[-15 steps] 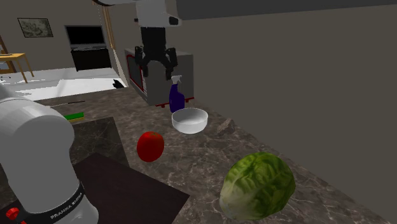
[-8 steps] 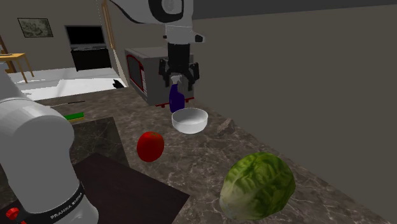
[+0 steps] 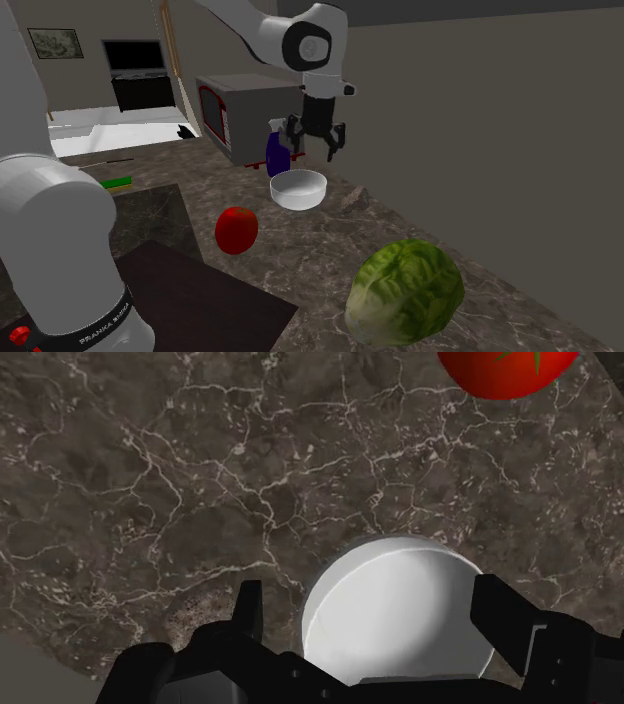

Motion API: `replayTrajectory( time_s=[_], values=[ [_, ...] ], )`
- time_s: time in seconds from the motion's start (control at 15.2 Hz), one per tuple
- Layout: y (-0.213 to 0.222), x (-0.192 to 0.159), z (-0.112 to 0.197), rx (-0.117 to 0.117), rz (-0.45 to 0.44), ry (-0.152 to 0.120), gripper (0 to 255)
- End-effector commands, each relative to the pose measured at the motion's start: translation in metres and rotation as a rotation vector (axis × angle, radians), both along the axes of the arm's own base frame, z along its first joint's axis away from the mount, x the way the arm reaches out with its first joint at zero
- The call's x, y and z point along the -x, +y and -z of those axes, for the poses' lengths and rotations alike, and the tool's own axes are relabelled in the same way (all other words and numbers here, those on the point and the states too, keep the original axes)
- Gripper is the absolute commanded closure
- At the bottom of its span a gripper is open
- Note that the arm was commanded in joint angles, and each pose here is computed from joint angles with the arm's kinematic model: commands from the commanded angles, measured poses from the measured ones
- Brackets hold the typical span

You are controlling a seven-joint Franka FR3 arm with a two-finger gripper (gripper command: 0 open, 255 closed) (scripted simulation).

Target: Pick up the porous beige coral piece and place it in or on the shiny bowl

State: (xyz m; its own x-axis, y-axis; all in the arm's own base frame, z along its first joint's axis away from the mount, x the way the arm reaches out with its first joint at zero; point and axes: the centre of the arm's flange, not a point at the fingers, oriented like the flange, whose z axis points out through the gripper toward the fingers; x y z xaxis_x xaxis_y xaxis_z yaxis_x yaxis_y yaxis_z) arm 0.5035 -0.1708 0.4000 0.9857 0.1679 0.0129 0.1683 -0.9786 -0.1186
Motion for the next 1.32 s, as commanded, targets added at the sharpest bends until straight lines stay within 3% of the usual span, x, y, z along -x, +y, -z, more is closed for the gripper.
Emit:
replayTrajectory(
  time_s=[0.0, 0.99, 1.25],
  values=[
    [-0.012, -0.017, 0.017, -0.015, -0.009, -0.004, 0],
    [-0.100, -0.153, 0.144, -0.129, -0.066, -0.025, 0],
    [-0.097, -0.155, 0.161, -0.131, -0.067, -0.025, 0]
  ],
)
